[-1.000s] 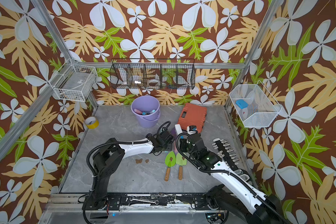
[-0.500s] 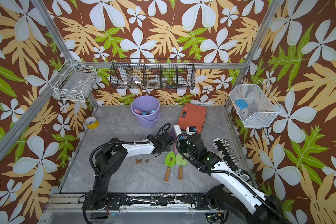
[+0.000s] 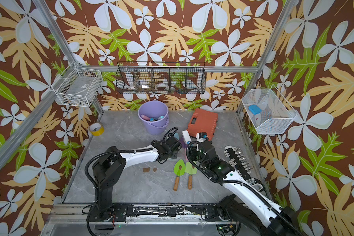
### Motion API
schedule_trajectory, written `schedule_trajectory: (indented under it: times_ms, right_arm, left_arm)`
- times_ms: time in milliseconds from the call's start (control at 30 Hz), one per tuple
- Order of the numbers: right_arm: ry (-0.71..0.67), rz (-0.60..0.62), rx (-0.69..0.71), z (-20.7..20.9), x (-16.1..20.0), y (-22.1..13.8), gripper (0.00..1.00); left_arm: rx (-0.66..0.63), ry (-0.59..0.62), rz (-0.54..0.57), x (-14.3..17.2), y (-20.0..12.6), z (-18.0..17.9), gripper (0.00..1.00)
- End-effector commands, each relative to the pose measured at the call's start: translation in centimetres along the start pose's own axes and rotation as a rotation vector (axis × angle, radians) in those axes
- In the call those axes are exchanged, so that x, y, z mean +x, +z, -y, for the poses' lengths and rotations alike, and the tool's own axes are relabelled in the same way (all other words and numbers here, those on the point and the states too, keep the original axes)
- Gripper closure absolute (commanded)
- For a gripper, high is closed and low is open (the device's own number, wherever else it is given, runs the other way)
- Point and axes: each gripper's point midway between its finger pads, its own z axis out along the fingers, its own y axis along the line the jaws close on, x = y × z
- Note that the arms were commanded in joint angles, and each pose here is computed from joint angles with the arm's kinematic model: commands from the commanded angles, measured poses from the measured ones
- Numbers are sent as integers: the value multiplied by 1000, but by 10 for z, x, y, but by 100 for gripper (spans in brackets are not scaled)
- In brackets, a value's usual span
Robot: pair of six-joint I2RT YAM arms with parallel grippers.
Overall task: Brush the soil off the hand trowel and place it into the bucket
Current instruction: Pick up the hand trowel from the center of the board, then brush off the soil from the hand trowel.
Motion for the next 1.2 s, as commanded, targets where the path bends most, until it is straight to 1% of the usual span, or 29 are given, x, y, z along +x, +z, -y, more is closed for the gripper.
schedule_trajectory:
  times_ms: [0, 133, 200, 267, 300, 367, 500, 667, 767, 933, 1000, 1033, 1067, 1133, 1167]
  right_arm:
    - [-7, 33, -40, -10, -11, 2, 100]
    - [-12, 18, -54, -14, -10, 6, 100]
    - [-11, 10, -69, -17, -9, 8, 100]
    - [-13, -2, -102, -23, -7, 9, 100]
    - [-18, -9, -121, -27, -7, 9, 100]
    - [-22, -38, -157, -34, -3, 11, 100]
    - [-32, -112, -185, -39, 10, 15, 100]
    - [-48, -136, -380, -72, 13, 3, 100]
    - [-60, -132, -465, -87, 9, -7, 100]
    - [-84, -112, -565, -106, -1, -21, 100]
    - [-109, -144, -616, -117, 5, -26, 100]
    - [-145, -171, -602, -120, 10, -26, 100]
    - [-183, -191, -559, -120, 16, -23, 100]
    - [-317, -199, -288, -103, 21, -8, 100]
    - [-369, -204, -213, -98, 21, -4, 100]
  left_arm:
    - [-85, 28, -4, -2, -12, -28, 100]
    - [-170, 29, 2, -2, -34, -67, 100]
    - [-197, 51, 6, 1, -51, -82, 100]
    - [-195, 63, -8, 9, -69, -92, 100]
    - [-172, 70, -25, 15, -75, -93, 100]
    - [-70, 79, -65, 30, -90, -88, 100]
    - [68, 29, -90, 53, -119, -86, 100]
    - [275, -38, -11, 70, -155, -83, 100]
    - [337, -44, 25, 75, -169, -86, 100]
    - [309, -38, 3, 85, -171, -96, 100]
    - [276, -45, -5, 83, -171, -100, 100]
    - [239, -51, -12, 81, -171, -104, 100]
    - [179, -52, -28, 80, -169, -112, 100]
    - [14, -24, -84, 81, -167, -134, 100]
    - [-43, 4, -121, 83, -168, -140, 100]
